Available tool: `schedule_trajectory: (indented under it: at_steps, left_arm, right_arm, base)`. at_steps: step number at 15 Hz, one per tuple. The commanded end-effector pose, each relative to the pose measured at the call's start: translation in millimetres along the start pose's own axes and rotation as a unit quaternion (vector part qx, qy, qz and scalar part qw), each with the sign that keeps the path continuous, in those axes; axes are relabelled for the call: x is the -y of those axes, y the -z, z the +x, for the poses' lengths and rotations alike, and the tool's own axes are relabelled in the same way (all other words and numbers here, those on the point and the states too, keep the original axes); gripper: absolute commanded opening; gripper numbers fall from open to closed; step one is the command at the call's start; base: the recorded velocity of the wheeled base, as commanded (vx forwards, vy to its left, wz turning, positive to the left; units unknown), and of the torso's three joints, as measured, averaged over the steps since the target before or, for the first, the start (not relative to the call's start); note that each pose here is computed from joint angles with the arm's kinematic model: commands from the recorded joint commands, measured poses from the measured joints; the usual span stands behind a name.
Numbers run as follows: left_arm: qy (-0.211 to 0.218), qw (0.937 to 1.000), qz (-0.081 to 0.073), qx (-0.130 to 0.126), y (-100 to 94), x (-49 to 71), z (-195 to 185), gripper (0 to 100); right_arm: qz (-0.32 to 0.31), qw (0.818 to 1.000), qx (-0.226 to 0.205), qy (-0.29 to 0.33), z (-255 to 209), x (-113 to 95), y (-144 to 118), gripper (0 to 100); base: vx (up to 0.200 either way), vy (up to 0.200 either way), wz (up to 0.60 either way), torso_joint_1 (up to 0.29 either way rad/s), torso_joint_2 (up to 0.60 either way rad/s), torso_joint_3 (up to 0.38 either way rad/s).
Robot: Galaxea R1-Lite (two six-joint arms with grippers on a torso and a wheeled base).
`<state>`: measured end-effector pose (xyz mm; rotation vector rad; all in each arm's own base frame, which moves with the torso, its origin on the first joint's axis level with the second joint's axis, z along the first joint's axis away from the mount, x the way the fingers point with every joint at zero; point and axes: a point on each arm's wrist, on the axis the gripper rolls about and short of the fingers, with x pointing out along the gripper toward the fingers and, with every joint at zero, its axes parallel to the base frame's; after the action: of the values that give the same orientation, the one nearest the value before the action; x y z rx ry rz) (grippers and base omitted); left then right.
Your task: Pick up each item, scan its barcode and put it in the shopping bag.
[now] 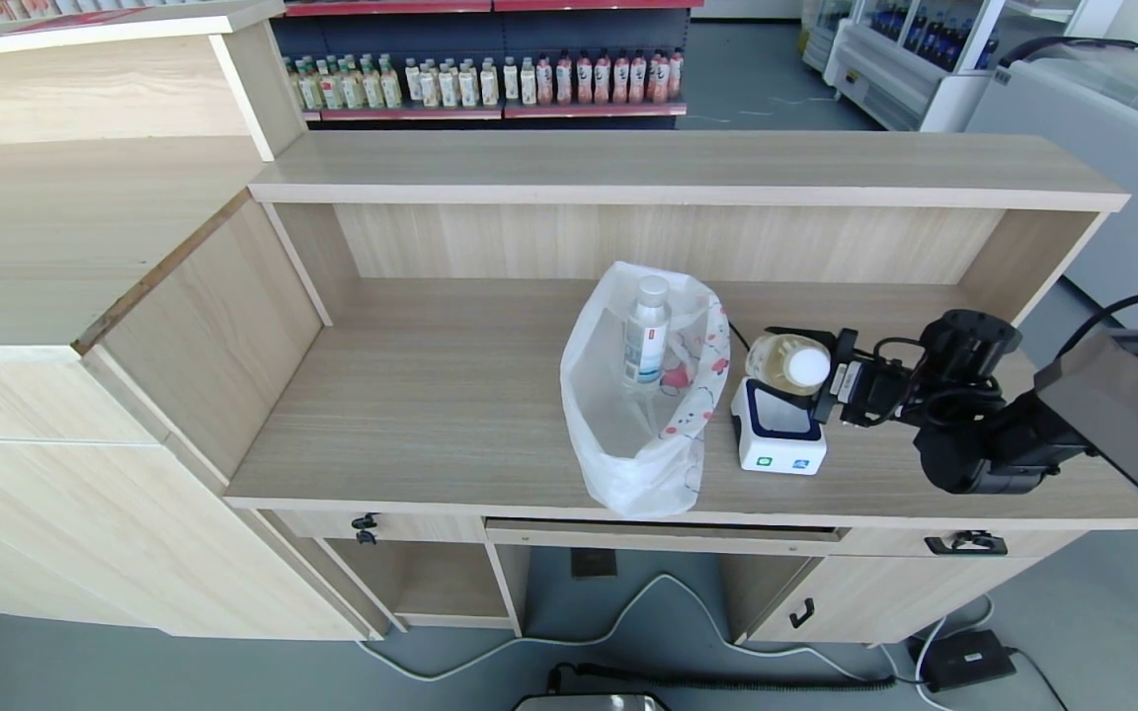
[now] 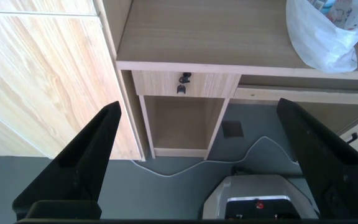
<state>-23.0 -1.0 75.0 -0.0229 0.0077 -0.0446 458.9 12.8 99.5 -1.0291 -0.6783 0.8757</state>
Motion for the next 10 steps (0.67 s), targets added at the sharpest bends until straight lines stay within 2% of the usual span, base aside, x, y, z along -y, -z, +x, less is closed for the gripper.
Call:
schedule_trajectory:
  at_steps: [1, 10]
  left_arm:
    - [0.0, 1.0, 0.0, 0.0, 0.0, 0.0, 0.0, 100]
    - [0.0, 1.0, 0.0, 0.0, 0.0, 0.0, 0.0, 100]
  right_arm:
    - [0.003, 1.0, 0.0, -0.002, 0.6, -2.8, 1.8, 0]
    - [0.005, 1.0, 0.003, -0.003, 5.6, -5.1, 0.0, 0]
  base:
    - [0.0, 0.0, 0.0, 0.0, 0.0, 0.0]
    - [0.0, 0.0, 0.0, 0.0, 0.0, 0.0]
